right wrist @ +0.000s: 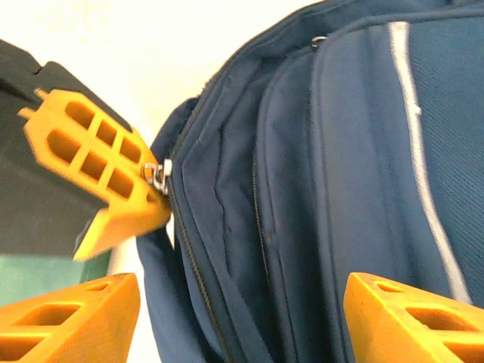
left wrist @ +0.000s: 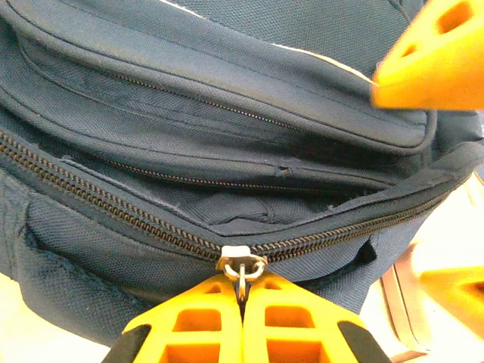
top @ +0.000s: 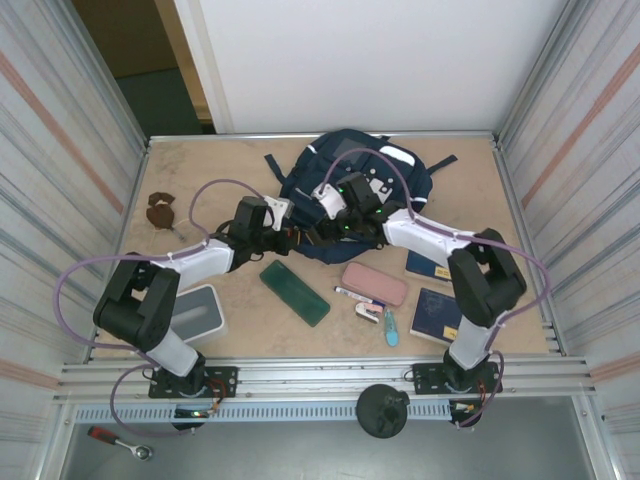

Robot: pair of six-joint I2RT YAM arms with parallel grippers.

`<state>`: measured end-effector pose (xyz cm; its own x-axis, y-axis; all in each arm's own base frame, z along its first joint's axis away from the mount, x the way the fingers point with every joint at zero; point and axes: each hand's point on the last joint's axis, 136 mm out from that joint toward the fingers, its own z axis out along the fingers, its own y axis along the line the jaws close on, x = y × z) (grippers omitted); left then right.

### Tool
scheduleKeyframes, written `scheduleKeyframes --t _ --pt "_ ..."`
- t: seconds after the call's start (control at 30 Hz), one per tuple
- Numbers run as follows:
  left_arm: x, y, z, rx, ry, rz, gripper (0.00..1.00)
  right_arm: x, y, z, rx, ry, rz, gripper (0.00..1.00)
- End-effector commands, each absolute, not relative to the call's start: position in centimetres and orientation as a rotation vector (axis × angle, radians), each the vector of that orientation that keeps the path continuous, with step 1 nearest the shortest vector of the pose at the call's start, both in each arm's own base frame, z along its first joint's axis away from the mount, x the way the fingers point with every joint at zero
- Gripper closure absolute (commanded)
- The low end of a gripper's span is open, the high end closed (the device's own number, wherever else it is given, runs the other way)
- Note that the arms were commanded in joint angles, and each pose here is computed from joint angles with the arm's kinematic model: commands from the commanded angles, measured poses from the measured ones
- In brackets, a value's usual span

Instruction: Pack the student bag

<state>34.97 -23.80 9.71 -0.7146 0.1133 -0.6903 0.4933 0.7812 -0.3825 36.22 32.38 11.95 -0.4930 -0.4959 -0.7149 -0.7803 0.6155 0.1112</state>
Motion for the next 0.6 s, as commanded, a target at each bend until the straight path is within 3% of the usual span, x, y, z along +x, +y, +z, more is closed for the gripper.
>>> scheduleKeyframes --t 0.0,0.13,0.23,0.33,0.57 --pt "35.2 -24.0 12.6 0.440 2.219 -0.765 1.00 36.5 33.1 10.1 -1.029 2.223 0.582 0.35" --pt "35.5 -23.1 12.4 0.406 2.225 -0.708 1.00 36.6 32.0 9.2 -1.014 2.253 0.532 0.78" --pt "36.0 -21.6 11.7 0.355 2.251 -0.599 1.00 36.6 30.3 9.3 -0.983 2.271 0.497 0.95" --pt "36.6 -19.7 11.1 0.293 2.283 -0.484 1.00 36.4 28.2 9.7 -0.947 2.278 0.470 1.00" --pt "37.3 -16.5 9.6 0.196 2.373 -0.332 1.00 36.6 24.3 10.3 -0.889 2.292 0.405 1.00"
